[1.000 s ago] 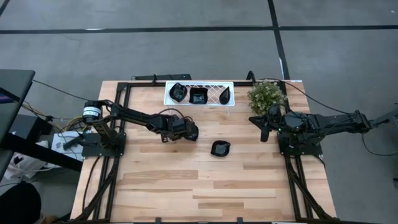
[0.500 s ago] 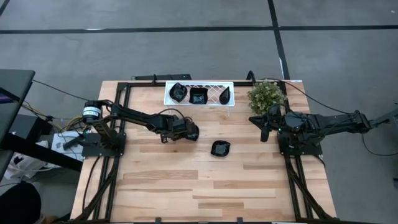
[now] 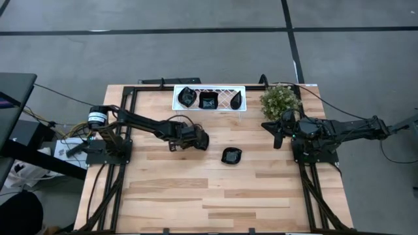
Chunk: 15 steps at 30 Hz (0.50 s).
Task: Pick & Place Mini shaped plates
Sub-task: Stack the leaf-shaped plate on top of the leaf-shaped plate on the shelf
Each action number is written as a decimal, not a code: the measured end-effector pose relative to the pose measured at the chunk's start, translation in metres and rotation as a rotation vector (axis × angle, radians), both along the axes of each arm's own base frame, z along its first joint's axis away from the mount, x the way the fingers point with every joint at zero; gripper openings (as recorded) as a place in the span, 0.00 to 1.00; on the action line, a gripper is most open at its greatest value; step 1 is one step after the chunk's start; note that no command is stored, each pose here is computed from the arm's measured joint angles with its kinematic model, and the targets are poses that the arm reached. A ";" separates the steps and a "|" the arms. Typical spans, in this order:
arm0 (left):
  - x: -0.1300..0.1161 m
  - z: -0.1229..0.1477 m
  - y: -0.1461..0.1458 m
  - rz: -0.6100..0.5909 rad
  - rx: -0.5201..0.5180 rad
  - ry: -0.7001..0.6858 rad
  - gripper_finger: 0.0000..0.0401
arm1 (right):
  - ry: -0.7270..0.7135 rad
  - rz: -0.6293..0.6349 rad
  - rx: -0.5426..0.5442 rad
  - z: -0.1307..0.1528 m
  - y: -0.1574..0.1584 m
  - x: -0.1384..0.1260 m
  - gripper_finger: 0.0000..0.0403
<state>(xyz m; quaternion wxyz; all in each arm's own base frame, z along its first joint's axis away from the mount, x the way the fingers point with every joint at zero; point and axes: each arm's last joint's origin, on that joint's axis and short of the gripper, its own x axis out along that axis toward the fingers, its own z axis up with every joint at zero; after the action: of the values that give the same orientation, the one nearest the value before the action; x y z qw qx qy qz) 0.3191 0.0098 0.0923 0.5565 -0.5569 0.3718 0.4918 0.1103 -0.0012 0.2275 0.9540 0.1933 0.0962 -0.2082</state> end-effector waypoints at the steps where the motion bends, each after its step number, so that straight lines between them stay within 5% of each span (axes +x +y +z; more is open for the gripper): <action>1: 0.000 0.001 0.000 -0.001 0.002 -0.006 0.02 | 0.000 0.000 0.000 0.000 0.000 0.000 0.05; 15: -0.005 0.020 -0.010 -0.033 -0.009 -0.019 0.02 | 0.000 0.000 0.000 0.000 0.000 0.000 0.05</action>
<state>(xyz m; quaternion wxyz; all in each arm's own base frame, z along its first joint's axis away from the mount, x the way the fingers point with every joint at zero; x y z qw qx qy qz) 0.3139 -0.0004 0.1122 0.5658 -0.5577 0.3778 0.4755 0.1102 -0.0012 0.2276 0.9539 0.1932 0.0964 -0.2084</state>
